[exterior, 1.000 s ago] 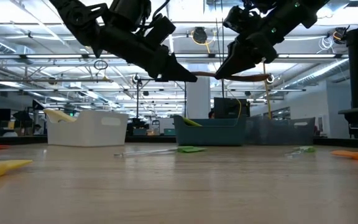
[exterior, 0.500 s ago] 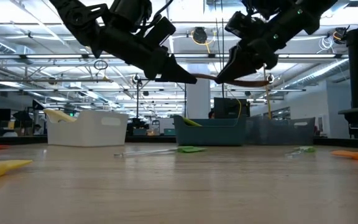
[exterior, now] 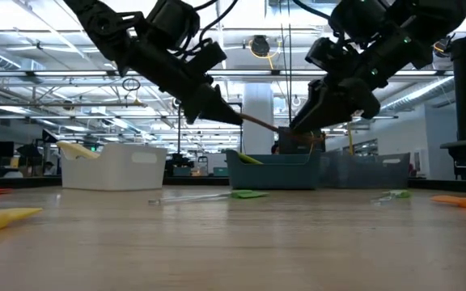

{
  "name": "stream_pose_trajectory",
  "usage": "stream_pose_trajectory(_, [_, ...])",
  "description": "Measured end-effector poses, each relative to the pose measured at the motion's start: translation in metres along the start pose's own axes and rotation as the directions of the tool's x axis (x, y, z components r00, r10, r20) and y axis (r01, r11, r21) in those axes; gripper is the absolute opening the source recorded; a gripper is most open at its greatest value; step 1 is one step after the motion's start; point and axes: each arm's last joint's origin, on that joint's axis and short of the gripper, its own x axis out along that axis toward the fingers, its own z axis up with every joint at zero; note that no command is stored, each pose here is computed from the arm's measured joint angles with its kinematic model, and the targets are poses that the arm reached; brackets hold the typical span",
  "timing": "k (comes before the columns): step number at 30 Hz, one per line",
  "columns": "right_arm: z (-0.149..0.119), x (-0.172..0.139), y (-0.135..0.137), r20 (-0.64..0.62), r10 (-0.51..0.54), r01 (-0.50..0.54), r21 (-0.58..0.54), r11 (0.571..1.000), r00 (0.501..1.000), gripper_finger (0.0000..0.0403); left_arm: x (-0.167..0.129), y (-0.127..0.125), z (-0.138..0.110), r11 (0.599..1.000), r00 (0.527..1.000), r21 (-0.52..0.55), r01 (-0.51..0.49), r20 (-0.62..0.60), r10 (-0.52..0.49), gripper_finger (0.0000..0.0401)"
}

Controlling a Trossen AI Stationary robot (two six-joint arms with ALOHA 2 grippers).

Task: Pick & Place Kitchen Items
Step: Put the brown serving spoon into the blue bin

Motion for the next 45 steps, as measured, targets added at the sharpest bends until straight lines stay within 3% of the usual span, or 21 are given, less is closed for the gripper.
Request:
stream_pose_trajectory(4, [-0.006,0.0,0.003,-0.015,-0.007,0.007,0.0,1.0,1.0,0.0178,0.001,0.009,-0.001,0.996,0.995,0.053,-0.076,-0.055,0.079,0.0031])
stream_pose_trajectory(8, [-0.009,0.0,0.007,0.057,-0.005,-0.001,0.106,0.994,0.998,0.0174,0.004,0.035,0.009,0.99,0.987,0.067,-0.128,-0.086,0.133,0.0031])
stream_pose_trajectory(14, [-0.024,-0.003,0.02,0.175,0.027,-0.061,0.197,0.979,0.984,0.0173,0.001,0.087,0.02,0.999,0.977,0.04,-0.01,-0.213,0.018,0.0033])
stream_pose_trajectory(19, [-0.039,-0.008,0.029,0.245,0.027,-0.086,0.234,0.968,0.969,0.0171,-0.004,0.113,0.029,1.0,0.982,0.005,-0.012,-0.19,0.012,0.0033])
stream_pose_trajectory(25, [-0.047,-0.012,0.031,0.298,0.016,-0.094,0.249,0.964,0.955,0.0169,0.004,0.116,0.022,0.999,0.984,-0.034,0.04,-0.17,-0.046,0.0034])
stream_pose_trajectory(30, [-0.047,-0.012,0.031,0.296,0.017,-0.095,0.252,0.963,0.955,0.0169,0.029,0.108,0.006,0.998,0.979,-0.037,0.058,-0.196,-0.064,0.0034])
stream_pose_trajectory(36, [-0.048,-0.011,0.031,0.289,0.019,-0.107,0.295,0.949,0.957,0.0169,0.058,0.105,-0.017,1.0,0.972,-0.028,-0.008,-0.236,0.001,0.0035])
stream_pose_trajectory(45, [-0.048,-0.011,0.031,0.288,0.018,-0.105,0.29,0.951,0.958,0.0169,0.073,0.107,-0.035,0.999,0.966,0.038,0.001,-0.257,0.009,0.005])
